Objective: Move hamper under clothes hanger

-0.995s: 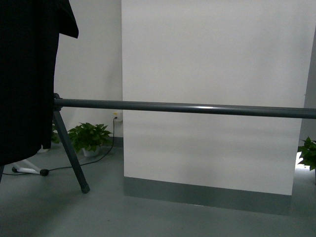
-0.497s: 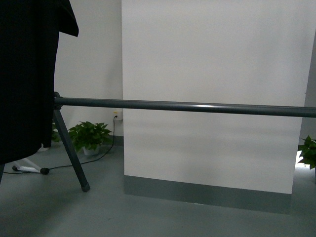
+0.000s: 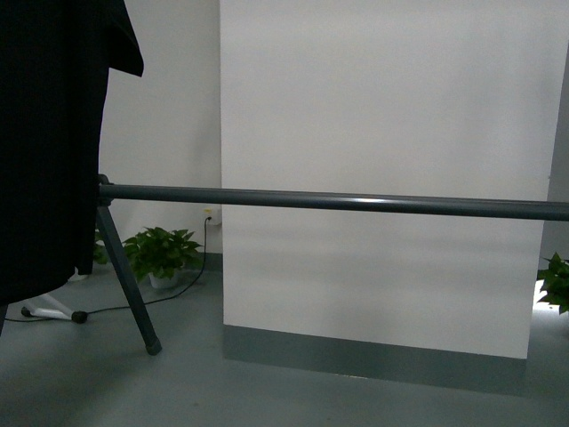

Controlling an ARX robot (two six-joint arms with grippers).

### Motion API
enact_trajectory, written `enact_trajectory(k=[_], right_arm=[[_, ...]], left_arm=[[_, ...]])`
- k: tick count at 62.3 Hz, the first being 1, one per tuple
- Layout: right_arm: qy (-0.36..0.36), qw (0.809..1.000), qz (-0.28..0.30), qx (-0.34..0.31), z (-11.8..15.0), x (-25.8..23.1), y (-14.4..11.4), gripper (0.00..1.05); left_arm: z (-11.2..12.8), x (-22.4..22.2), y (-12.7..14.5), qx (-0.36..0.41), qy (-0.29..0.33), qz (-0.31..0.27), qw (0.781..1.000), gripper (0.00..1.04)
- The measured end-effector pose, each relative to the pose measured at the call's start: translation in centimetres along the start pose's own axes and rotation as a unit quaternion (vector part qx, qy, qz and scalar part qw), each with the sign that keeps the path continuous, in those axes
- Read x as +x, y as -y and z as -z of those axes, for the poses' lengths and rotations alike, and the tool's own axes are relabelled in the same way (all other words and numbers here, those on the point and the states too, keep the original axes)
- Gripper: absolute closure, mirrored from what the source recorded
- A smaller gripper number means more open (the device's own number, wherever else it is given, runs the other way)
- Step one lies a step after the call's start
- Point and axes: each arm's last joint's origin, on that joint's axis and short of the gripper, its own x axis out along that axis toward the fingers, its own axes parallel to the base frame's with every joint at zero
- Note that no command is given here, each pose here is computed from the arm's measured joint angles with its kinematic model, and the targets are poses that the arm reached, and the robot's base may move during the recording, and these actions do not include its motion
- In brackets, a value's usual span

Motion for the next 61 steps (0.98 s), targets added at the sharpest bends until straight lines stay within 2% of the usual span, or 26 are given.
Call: enact_trajectory(k=[3,10,27,38,41,61], right_arm=[[0.000,1.000,0.000,0.000,0.00,0.00,0.00,0.74],[0.000,1.000,0.000,0.000,0.00,0.00,0.00,0.50],[0.000,1.000,0.000,0.000,0.00,0.00,0.00,0.06],[0.000,1.000,0.000,0.000,0.00,0.00,0.00,0.08],[0.000,1.000,0.000,0.000,0.00,0.00,0.00,0.08],[0.000,1.000,0.000,0.000,0.00,0.00,0.00,0.08]], left_arm=[[0.00,0.00,0.00,-0.001,0.000,0.000,1.000,1.00],[0.00,0.00,0.00,0.000,0.000,0.000,1.000,0.77],[0.00,0.00,0.00,0.000,0.000,0.000,1.000,0.32],[0.00,0.00,0.00,0.000,0.000,0.000,1.000,0.05],[0.00,0.00,0.00,0.000,0.000,0.000,1.000,0.07],[0.00,0.00,0.00,0.000,0.000,0.000,1.000,0.07]])
